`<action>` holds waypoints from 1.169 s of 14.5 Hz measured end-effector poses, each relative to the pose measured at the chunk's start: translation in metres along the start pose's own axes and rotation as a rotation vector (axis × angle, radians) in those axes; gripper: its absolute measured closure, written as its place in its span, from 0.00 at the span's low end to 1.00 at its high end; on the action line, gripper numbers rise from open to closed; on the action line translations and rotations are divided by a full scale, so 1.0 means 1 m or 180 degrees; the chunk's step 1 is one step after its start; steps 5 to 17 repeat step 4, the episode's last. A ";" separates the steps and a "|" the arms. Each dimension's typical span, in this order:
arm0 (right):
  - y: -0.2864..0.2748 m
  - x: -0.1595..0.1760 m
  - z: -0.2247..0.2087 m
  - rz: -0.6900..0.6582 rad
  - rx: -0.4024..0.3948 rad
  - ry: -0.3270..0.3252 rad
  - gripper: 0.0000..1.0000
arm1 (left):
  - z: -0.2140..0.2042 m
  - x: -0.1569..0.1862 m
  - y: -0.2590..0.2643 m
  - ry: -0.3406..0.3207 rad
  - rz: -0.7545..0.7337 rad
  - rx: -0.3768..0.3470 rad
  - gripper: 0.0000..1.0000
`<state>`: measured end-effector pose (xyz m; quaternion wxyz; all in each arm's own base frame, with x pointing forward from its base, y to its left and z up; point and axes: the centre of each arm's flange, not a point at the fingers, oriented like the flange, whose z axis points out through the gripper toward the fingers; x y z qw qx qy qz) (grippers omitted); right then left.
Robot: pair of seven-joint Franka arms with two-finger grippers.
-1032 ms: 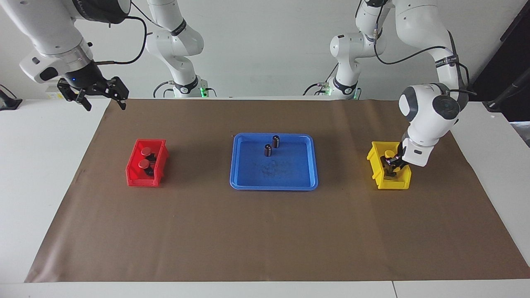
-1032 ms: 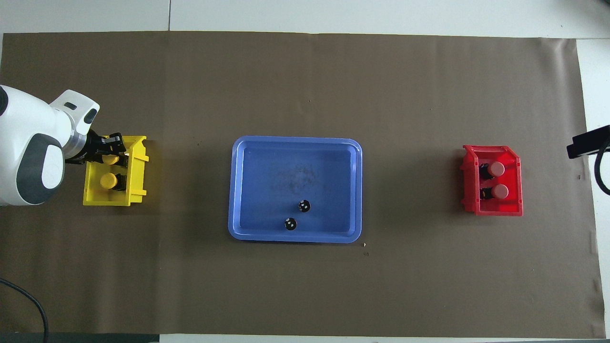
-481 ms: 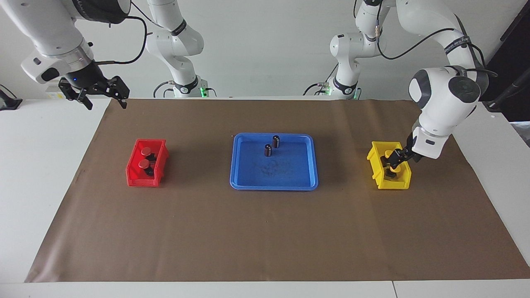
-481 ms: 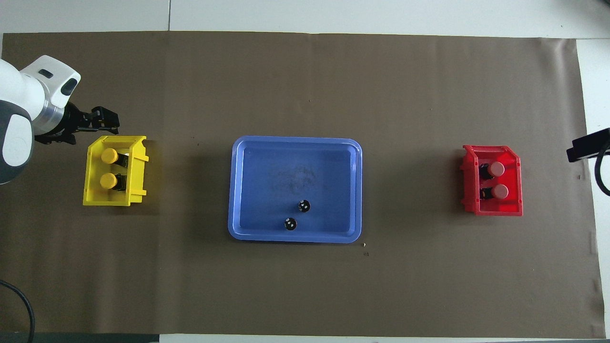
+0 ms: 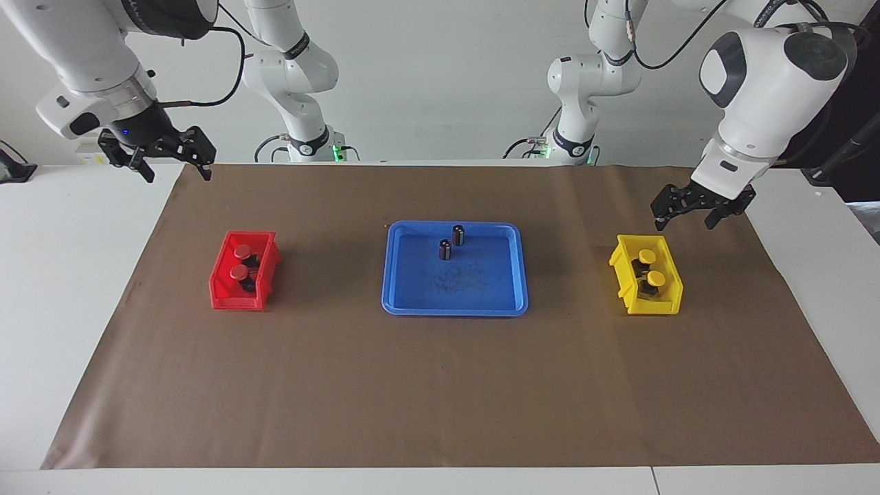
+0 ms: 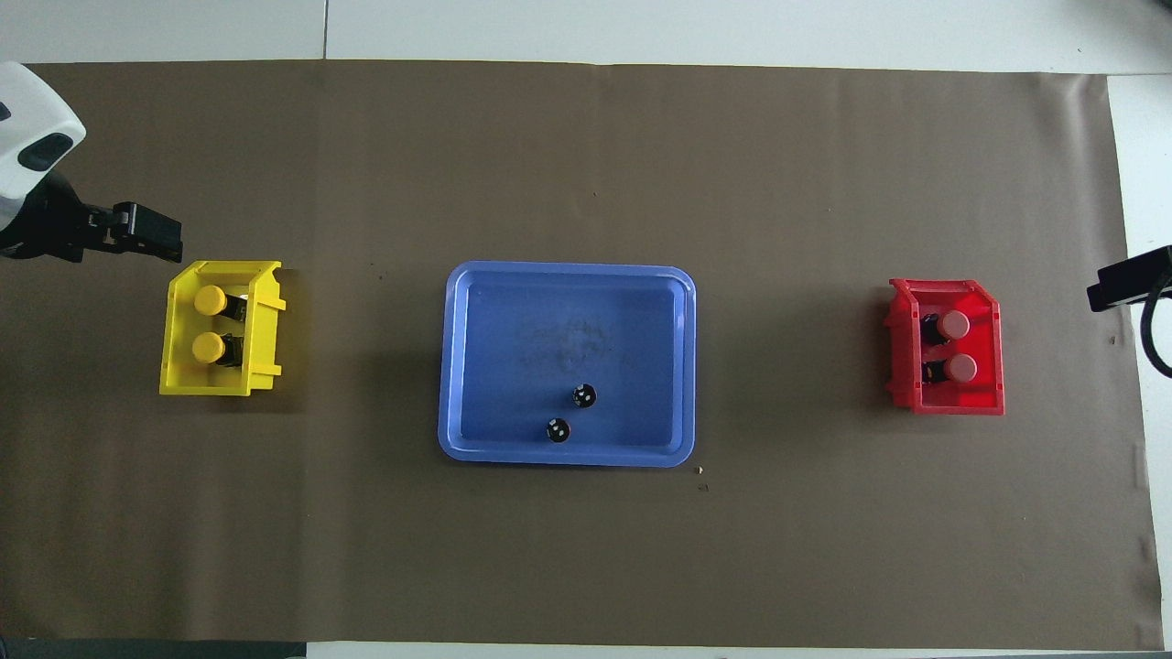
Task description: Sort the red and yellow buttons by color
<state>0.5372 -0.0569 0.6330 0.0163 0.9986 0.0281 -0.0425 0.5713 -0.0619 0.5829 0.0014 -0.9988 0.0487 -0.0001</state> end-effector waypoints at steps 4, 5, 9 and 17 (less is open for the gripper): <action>0.000 0.000 0.000 0.0000 0.0000 0.0000 0.00 | -0.046 -0.013 -0.003 0.0008 0.0112 -0.0086 0.00; 0.000 0.000 0.000 0.0000 0.0000 0.0000 0.00 | -0.046 -0.013 -0.003 0.0008 0.0112 -0.0086 0.00; 0.000 0.000 0.000 0.0000 0.0000 0.0000 0.00 | -0.046 -0.013 -0.003 0.0008 0.0112 -0.0086 0.00; 0.000 0.000 0.000 0.0000 0.0000 0.0000 0.00 | -0.046 -0.013 -0.003 0.0008 0.0112 -0.0086 0.00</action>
